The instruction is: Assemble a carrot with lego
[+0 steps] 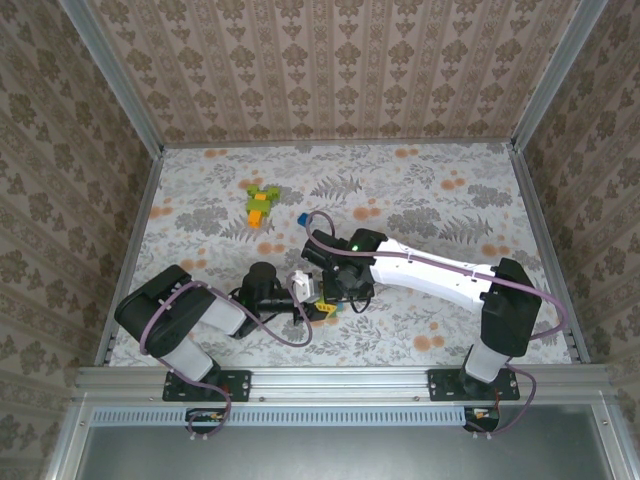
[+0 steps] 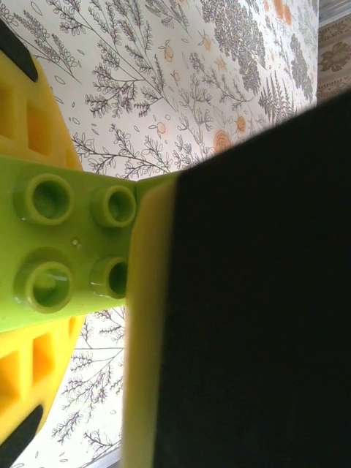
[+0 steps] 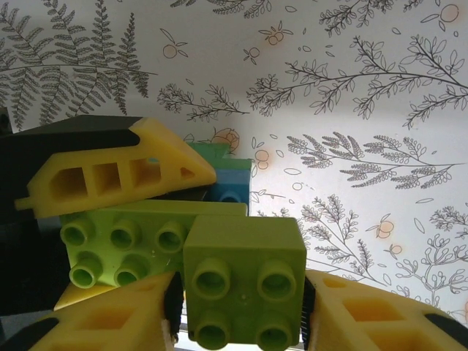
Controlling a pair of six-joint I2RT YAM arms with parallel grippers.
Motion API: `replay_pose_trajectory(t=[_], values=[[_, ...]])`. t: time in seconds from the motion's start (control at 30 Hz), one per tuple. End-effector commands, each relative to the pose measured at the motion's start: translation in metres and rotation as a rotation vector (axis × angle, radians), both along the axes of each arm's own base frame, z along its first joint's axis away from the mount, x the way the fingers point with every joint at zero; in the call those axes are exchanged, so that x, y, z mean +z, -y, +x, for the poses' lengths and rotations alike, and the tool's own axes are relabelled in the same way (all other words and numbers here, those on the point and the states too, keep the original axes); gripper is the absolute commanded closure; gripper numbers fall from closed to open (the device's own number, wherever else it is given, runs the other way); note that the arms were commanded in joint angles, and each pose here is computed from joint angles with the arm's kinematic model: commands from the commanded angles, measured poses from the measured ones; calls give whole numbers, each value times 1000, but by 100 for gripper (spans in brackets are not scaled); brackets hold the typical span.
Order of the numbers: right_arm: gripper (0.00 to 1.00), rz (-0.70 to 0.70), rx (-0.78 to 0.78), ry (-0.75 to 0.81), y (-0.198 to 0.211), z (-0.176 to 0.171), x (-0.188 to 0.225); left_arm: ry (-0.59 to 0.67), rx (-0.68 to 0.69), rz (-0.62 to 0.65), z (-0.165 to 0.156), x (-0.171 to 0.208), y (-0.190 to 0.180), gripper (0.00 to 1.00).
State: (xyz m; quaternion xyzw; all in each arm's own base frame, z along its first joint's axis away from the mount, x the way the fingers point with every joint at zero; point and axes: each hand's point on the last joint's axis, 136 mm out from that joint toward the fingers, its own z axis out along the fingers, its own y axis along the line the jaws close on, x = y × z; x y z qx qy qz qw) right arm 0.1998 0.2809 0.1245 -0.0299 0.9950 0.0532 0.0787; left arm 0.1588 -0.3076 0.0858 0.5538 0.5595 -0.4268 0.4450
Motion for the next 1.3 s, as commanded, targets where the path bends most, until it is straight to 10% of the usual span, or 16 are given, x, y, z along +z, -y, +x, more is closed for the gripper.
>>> replay_pose_trajectory(t=[0.0,1.27], values=[[50,28,5,-8,-1,-1,10,-73,37,116,-1,-34,-8,70],[45,63,-74,46,32,10,19,-78,42,129,0,-37,-8,70]])
